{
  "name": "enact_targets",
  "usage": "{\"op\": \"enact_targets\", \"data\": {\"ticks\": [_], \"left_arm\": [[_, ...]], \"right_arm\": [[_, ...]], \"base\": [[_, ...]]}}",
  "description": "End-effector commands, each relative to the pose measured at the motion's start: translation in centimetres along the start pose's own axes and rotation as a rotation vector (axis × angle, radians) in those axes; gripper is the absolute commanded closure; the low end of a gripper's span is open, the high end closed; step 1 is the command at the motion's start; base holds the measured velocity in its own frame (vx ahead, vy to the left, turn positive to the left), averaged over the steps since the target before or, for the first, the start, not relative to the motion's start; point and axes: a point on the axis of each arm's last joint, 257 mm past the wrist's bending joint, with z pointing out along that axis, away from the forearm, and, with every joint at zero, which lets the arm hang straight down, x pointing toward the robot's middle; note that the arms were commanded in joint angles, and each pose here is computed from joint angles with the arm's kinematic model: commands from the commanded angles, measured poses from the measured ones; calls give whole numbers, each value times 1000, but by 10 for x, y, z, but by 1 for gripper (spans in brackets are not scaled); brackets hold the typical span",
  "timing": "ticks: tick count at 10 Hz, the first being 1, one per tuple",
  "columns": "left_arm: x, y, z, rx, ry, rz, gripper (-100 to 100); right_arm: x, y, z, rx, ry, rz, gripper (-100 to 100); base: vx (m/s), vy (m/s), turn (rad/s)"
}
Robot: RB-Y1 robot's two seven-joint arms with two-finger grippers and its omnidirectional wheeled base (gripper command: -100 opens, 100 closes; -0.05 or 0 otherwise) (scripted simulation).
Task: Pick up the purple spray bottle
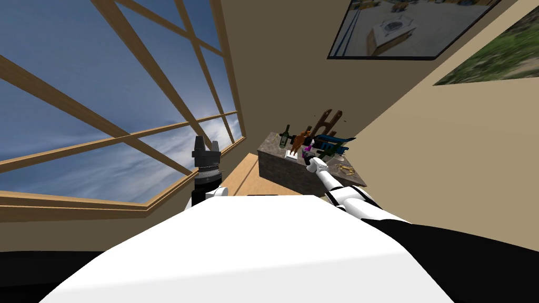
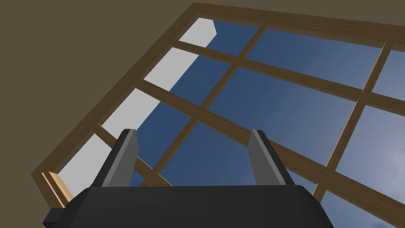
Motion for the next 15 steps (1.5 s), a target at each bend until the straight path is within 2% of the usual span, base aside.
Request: {"op": "enact_targets", "data": {"ticks": [1, 2, 4, 5, 9, 10, 11, 13, 14, 15], "left_arm": [[0, 0, 0, 0, 0, 0, 0], [0, 0, 0, 0, 0, 0, 0], [0, 0, 0, 0, 0, 0, 0], [0, 0, 0, 0, 0, 0, 0], [0, 0, 0, 0, 0, 0, 0], [0, 0, 0, 0, 0, 0, 0], [0, 0, 0, 0, 0, 0, 0], [0, 0, 0, 0, 0, 0, 0], [0, 0, 0, 0, 0, 0, 0], [0, 0, 0, 0, 0, 0, 0]], "right_arm": [[-18, 6, 8, 3, -20, 1, -100], [-29, 11, 10, -4, -34, 5, -100], [-28, 9, 8, -2, -31, 4, -100], [-28, 10, 9, -2, -32, 4, 100], [-28, 10, 9, -3, -32, 4, 100], [-28, 10, 9, -2, -32, 4, 0], [-24, 9, 1, -29, -35, 31, 100], [-4, -5, -6, -15, -11, 30, 100], [-13, -10, -9, -26, -28, 60, 100], [-5, -14, -14, -25, -20, 60, 100]], "base": [[-59, -11, -2], [-16, 3, -2], [3, 2, -1], [0, 0, 0], [0, 0, 0], [0, 0, 0], [82, 42, -7], [99, 35, -13], [118, 26, 3], [123, 30, -4]]}}
